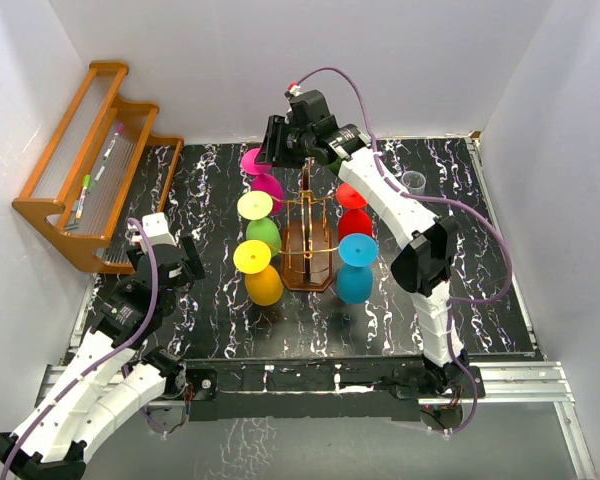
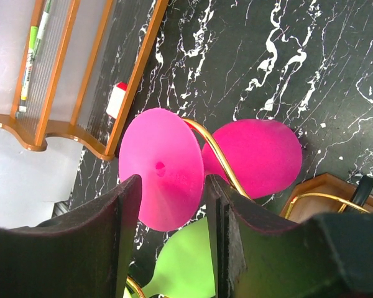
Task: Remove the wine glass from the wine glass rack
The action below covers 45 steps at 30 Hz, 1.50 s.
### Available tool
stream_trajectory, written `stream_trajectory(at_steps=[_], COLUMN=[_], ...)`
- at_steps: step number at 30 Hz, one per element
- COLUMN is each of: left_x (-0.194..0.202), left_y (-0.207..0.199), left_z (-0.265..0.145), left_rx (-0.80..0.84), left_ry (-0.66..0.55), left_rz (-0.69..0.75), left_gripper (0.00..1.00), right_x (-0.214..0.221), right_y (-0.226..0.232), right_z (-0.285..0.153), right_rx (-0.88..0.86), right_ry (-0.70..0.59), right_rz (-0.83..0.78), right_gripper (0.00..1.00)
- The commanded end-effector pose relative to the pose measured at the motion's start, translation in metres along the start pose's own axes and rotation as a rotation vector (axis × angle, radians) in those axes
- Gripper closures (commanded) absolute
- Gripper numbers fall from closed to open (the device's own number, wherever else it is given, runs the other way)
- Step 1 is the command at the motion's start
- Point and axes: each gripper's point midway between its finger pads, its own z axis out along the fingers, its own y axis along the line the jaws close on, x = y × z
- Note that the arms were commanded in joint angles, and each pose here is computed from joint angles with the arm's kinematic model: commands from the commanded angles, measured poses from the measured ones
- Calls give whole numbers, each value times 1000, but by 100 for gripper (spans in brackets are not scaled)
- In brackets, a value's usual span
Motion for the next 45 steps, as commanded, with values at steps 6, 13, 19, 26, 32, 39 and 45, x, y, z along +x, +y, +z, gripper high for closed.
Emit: stream_trajectory(at_steps=[6, 13, 19, 26, 32, 39, 45], left_x=[2, 3, 2, 2, 2, 2, 1], left_y=[3, 2, 2, 2, 2, 3, 3], left_z=[3, 4, 4, 3, 3, 3, 2], left_rx=[-20, -21, -20, -21, -21, -20, -20], left_ry=[-1, 3, 2, 1, 0, -3, -5], left_rz=[10, 15, 15, 13, 13, 9, 8], left_gripper=[25, 25, 25, 25, 25, 25, 25], right_x=[-26, -31, -36, -44, -50, -55, -58], right_y=[17, 18, 23, 27, 31, 34, 30], right_z=[-10, -20, -29, -40, -47, -55, -56], right_rx=[-45, -37, -44, -46, -55, -72, -83], right_ry=[-93, -122, -146, -185, -214, -252, -288], right_rz=[-10, -12, -8, -3, 5, 33, 70], right_gripper=[68, 77, 84, 92, 93, 93, 93])
